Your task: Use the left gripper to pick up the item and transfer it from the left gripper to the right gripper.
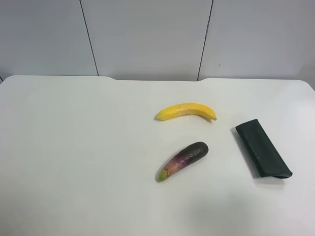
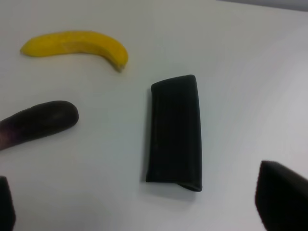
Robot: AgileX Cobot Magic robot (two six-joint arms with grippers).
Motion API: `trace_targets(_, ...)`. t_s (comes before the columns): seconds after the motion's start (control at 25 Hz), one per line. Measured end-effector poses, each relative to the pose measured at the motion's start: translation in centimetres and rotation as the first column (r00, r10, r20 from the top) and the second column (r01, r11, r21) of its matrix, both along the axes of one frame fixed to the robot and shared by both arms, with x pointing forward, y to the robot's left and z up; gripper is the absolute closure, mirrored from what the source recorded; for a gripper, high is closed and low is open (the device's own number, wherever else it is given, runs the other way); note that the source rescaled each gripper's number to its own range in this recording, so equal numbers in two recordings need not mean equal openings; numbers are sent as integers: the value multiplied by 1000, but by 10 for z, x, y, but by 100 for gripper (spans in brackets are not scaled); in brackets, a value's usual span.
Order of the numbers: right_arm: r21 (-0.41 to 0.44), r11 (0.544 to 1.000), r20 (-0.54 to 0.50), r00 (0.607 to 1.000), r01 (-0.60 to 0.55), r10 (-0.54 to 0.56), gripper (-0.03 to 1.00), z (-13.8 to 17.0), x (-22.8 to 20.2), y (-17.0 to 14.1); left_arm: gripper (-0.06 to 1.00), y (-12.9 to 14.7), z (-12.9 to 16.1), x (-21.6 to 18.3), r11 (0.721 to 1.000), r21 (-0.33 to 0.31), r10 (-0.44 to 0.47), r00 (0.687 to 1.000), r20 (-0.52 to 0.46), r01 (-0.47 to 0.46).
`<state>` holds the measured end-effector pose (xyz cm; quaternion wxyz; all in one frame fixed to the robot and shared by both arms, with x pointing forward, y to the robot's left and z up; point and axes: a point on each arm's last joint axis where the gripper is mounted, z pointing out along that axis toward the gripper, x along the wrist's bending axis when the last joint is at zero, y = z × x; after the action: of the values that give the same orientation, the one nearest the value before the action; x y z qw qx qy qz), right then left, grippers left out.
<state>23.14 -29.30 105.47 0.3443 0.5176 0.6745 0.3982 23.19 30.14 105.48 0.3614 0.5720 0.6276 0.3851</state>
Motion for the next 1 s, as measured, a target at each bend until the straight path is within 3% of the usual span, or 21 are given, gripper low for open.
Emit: trace_targets(1.0,0,1000,0,1000,0,0,-3,0,0,0,-5,0,0,0,1000,1,0,1000,0,0)
